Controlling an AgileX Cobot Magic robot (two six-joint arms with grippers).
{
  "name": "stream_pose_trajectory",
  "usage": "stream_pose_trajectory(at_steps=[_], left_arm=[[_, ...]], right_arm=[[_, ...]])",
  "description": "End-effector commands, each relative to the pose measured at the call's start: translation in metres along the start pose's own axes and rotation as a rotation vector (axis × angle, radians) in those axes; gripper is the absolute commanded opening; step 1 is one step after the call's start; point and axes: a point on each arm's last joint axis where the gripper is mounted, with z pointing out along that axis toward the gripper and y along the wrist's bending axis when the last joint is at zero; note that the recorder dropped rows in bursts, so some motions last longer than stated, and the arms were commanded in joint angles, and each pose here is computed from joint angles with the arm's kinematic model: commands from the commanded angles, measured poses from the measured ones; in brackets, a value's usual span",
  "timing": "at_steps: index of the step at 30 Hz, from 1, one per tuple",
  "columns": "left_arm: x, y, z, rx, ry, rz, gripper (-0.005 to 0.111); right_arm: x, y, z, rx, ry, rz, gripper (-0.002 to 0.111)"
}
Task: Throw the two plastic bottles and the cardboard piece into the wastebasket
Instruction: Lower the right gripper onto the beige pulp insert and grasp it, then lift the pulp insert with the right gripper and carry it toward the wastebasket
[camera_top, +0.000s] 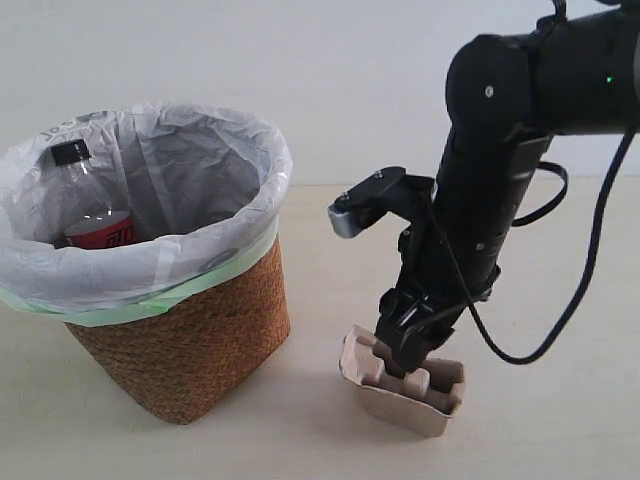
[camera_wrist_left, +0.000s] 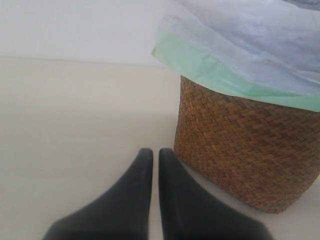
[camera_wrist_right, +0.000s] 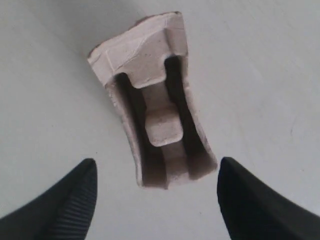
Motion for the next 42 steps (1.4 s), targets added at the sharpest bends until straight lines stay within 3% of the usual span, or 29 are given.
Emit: stream_pose_trajectory(at_steps=[1, 7, 12, 28, 30, 31, 33, 34, 35, 42], left_arm=[[0.001, 0.0, 0.0, -0.002, 0.0, -0.006, 0.004], [0.001, 0.0, 0.0, -0.002, 0.0, -0.006, 0.004], [0.001, 0.0, 0.0, -0.002, 0.0, -0.006, 0.004], [0.001, 0.0, 0.0, -0.002, 0.0, -0.006, 0.004], [0.001, 0.0, 0.0, -0.002, 0.0, -0.006, 0.004], [0.001, 0.0, 0.0, -0.002, 0.0, -0.006, 0.004], [0.001, 0.0, 0.0, -0.002, 0.0, -0.006, 0.004], [0.001, 0.0, 0.0, -0.002, 0.0, -0.006, 0.004], [0.001, 0.0, 0.0, -0.002, 0.0, -0.006, 0.004], [0.001, 0.0, 0.0, -0.002, 0.0, -0.006, 0.004]], right_arm=[[0.004, 0.0, 0.014, 0.005, -0.067, -0.056, 0.059], [0.005, -0.001, 0.028, 0.012, -0.068, -0.059, 0.061], [0.002, -0.004, 0.042, 0.008, -0.061, -0.051, 0.071], [-0.001, -0.01, 0.094, -0.022, 0.002, -0.023, 0.071], [0.0, -0.01, 0.095, -0.022, 0.003, -0.021, 0.064], [-0.001, -0.01, 0.093, -0.02, -0.003, -0.011, 0.055], [-0.003, -0.01, 0.089, -0.018, -0.007, -0.012, 0.032], [-0.004, -0.01, 0.085, -0.015, -0.015, -0.012, 0.013], [-0.004, -0.01, 0.082, -0.013, -0.02, -0.013, 0.002], [-0.009, -0.014, 0.033, 0.111, -0.18, 0.156, 0.004]])
